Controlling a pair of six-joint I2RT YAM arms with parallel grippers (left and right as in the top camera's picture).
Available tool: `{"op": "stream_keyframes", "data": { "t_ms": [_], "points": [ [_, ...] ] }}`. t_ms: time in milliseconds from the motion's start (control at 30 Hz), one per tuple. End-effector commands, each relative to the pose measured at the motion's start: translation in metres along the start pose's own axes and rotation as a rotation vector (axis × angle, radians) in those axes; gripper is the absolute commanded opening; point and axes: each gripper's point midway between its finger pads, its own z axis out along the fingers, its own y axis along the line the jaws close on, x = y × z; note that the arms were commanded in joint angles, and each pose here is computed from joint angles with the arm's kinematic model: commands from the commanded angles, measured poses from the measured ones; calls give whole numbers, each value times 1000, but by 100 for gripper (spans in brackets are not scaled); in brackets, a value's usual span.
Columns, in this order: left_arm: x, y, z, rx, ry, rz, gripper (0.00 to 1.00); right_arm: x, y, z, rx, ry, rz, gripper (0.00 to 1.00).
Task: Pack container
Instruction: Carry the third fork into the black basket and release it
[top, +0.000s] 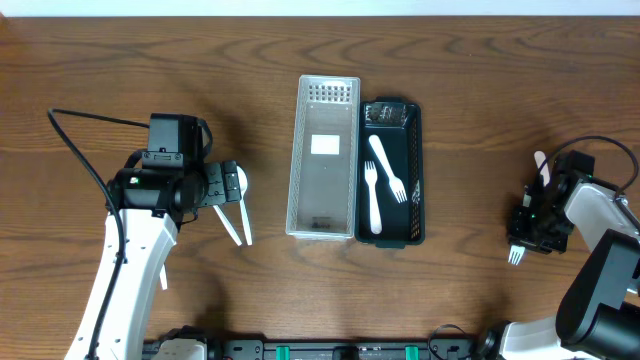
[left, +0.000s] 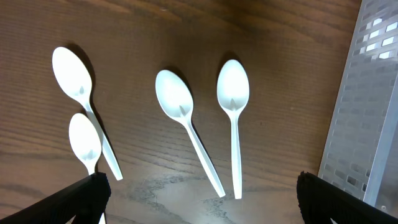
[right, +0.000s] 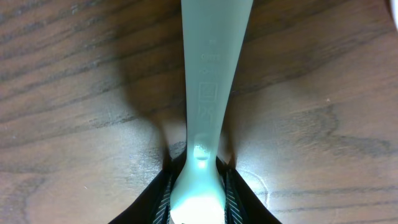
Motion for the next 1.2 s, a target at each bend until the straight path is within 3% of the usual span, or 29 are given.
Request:
{"op": "stream_keyframes", "data": {
  "t_ms": [0, 167, 233, 367, 500, 633, 833, 1167],
  "points": [
    [-5, 0, -3, -1, -12, 3, 98, -2, 14, 7, -56, 14, 31, 12],
    [-5, 0, -3, -1, -11, 2, 98, -33, 29, -32, -57, -75, -17, 6],
    [-5, 0, -3, -1, -11, 2, 98, -48, 41, -57, -60, -127, -47, 1],
    [-5, 0, -3, -1, -11, 2, 98, -71, 78, -123, -79, -253, -134, 1],
    [-5, 0, -3, -1, -11, 2, 98, -74, 129, -189, -134, -363, -173, 2],
    [-5, 0, -3, -1, -10, 2, 98, -58, 181, -221, -185, -410, -276, 1],
    [-5, 0, -3, -1, -10, 2, 98, -29, 241, -199, -201, -346, -407, 2],
    [-5, 0, -3, -1, -10, 2, 98, -20, 282, -98, -91, -116, -440, 3]
  ]
}}
